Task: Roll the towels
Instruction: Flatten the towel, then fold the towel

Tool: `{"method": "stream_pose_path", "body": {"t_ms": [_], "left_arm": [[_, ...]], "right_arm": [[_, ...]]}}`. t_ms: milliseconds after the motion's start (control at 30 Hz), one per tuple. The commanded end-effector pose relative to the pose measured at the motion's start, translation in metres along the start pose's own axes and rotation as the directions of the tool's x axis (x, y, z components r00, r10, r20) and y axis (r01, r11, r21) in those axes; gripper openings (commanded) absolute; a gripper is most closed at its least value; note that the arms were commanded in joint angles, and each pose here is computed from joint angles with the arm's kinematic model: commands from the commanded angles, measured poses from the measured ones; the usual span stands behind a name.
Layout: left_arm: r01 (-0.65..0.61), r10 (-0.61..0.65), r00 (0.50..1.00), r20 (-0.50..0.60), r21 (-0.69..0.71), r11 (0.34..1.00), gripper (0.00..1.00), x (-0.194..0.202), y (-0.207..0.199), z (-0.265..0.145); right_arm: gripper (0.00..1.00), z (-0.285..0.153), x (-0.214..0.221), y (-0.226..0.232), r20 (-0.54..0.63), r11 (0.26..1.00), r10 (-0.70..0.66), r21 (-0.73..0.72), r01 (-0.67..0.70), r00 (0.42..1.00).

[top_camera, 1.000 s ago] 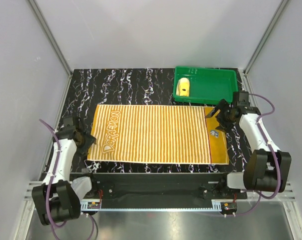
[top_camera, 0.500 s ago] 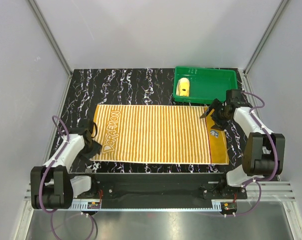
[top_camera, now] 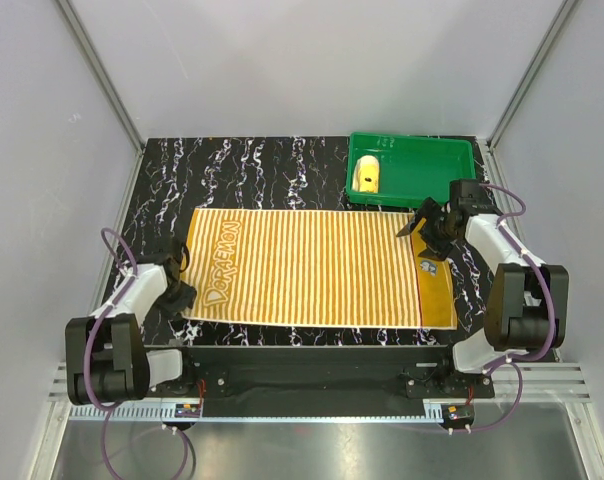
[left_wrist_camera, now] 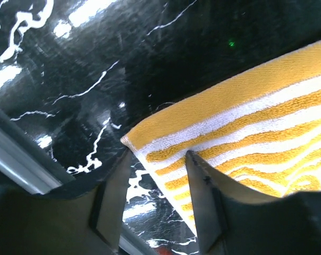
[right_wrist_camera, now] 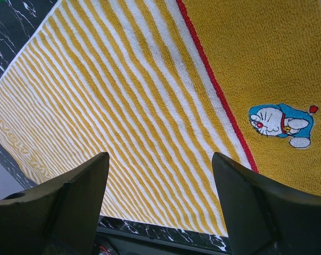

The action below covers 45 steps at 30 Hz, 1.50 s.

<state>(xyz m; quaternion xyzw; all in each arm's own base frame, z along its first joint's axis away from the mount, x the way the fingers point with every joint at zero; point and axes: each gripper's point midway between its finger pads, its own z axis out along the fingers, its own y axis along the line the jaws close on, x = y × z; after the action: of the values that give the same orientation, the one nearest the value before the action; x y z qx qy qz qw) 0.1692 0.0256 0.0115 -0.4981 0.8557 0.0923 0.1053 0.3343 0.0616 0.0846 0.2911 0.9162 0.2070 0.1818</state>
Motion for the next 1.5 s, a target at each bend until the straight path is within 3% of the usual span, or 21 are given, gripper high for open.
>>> {"method": "stream_pose_path", "body": {"t_ms": [0,100,133,167,267,433,633,867,1033,1133,1300,1367,1467], "left_arm": [[-0.018,0.018,0.999,0.027,0.02,1.0,0.42,-0.006,-0.008,0.017],[-0.033,0.032,0.999,0.021,0.054,0.998,0.18,-0.003,-0.013,0.02],[-0.038,0.037,0.999,0.011,0.073,0.997,0.04,-0.001,-0.016,0.02],[-0.047,0.046,0.999,0.009,0.084,0.995,0.0,0.0,-0.017,0.02],[-0.064,0.063,0.998,0.009,0.136,0.989,0.0,0.0,-0.024,0.016],[-0.081,0.078,0.997,0.024,0.254,0.964,0.0,-0.004,-0.044,-0.002],[-0.13,0.121,0.991,0.049,0.366,0.921,0.0,-0.01,-0.065,-0.019],[-0.145,0.168,0.986,-0.003,0.485,0.862,0.0,0.003,-0.085,-0.026],[-0.145,0.174,0.985,-0.004,0.537,0.831,0.0,0.007,-0.092,-0.031],[-0.142,0.176,0.984,-0.009,0.551,0.822,0.0,0.007,-0.095,-0.032],[-0.139,0.172,0.985,-0.006,0.561,0.816,0.0,0.006,-0.095,-0.034],[-0.141,0.172,0.985,-0.002,0.562,0.815,0.0,0.005,-0.095,-0.036],[-0.141,0.17,0.985,0.0,0.557,0.818,0.0,0.005,-0.094,-0.035]], "right_arm": [[0.85,-0.004,-0.003,0.0,0.029,1.0,-0.027,0.016,0.027,0.999],[0.85,-0.012,-0.002,-0.003,0.055,0.999,-0.019,0.029,0.018,0.998],[0.84,-0.014,-0.002,-0.004,0.063,0.999,-0.019,0.032,0.017,0.998],[0.84,-0.016,0.0,-0.007,0.066,0.999,-0.015,0.043,0.012,0.998],[0.85,-0.025,0.002,-0.019,0.091,0.995,-0.013,0.104,0.004,0.996],[0.87,-0.041,0.008,-0.063,0.108,0.94,0.007,0.339,-0.044,0.994],[0.88,-0.052,0.046,-0.088,0.056,0.894,0.143,0.42,-0.153,0.988],[0.83,-0.061,0.109,-0.099,-0.036,0.849,0.348,0.436,-0.299,0.937],[0.87,-0.088,0.125,-0.111,0.005,0.831,0.345,0.463,-0.308,0.939],[0.87,-0.09,0.137,-0.112,-0.034,0.83,0.341,0.479,-0.284,0.939],[0.81,-0.078,0.131,-0.101,-0.057,0.831,0.37,0.465,-0.304,0.927],[0.78,-0.062,0.149,-0.088,-0.141,0.845,0.408,0.432,-0.315,0.902],[0.78,-0.045,0.166,-0.094,-0.171,0.828,0.447,0.451,-0.333,0.878]]}}
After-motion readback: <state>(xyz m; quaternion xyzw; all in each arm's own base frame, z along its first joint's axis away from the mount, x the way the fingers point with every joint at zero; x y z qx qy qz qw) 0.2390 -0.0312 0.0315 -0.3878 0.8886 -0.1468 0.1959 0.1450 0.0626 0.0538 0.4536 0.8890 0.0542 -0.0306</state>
